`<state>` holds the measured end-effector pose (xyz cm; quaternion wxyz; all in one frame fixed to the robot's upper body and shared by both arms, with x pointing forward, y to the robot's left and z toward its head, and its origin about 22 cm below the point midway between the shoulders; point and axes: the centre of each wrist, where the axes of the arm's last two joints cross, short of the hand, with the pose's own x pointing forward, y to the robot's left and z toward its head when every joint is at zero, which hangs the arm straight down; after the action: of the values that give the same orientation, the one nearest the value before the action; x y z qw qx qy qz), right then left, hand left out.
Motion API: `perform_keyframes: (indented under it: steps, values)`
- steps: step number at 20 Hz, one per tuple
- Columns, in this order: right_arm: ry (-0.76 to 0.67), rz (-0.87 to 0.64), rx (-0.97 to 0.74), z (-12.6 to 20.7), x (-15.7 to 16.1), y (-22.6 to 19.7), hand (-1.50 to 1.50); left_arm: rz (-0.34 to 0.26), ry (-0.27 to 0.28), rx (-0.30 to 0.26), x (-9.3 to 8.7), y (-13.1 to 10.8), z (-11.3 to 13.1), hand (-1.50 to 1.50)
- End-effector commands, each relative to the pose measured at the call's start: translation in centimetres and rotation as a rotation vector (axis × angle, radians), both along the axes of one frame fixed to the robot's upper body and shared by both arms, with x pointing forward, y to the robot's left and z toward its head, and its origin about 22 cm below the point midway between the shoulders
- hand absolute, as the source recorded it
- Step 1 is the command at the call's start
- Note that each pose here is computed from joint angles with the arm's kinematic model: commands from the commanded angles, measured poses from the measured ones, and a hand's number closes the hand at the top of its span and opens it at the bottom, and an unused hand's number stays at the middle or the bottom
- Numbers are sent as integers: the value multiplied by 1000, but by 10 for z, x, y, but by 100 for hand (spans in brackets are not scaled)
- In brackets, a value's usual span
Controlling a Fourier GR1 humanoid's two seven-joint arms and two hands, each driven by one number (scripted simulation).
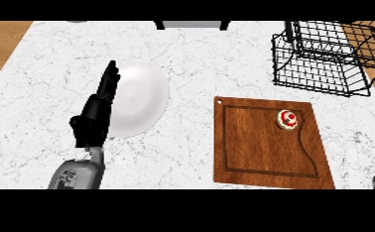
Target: Pick the sweet potato from the cutting board and place it in the tiered basket
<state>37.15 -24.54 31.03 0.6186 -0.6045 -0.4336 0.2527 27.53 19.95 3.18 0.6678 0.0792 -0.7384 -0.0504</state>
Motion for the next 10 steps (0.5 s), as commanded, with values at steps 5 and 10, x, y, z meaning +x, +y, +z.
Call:
perform_keyframes:
  steps: [5,10]
  values:
    - [28,-40,-87,-37,34,-35,150,-13,2,4,-3,4,-5,0]
    - [11,-130,131,-38,36,-72,150,7,-9,-6,-3,1,-4,0]
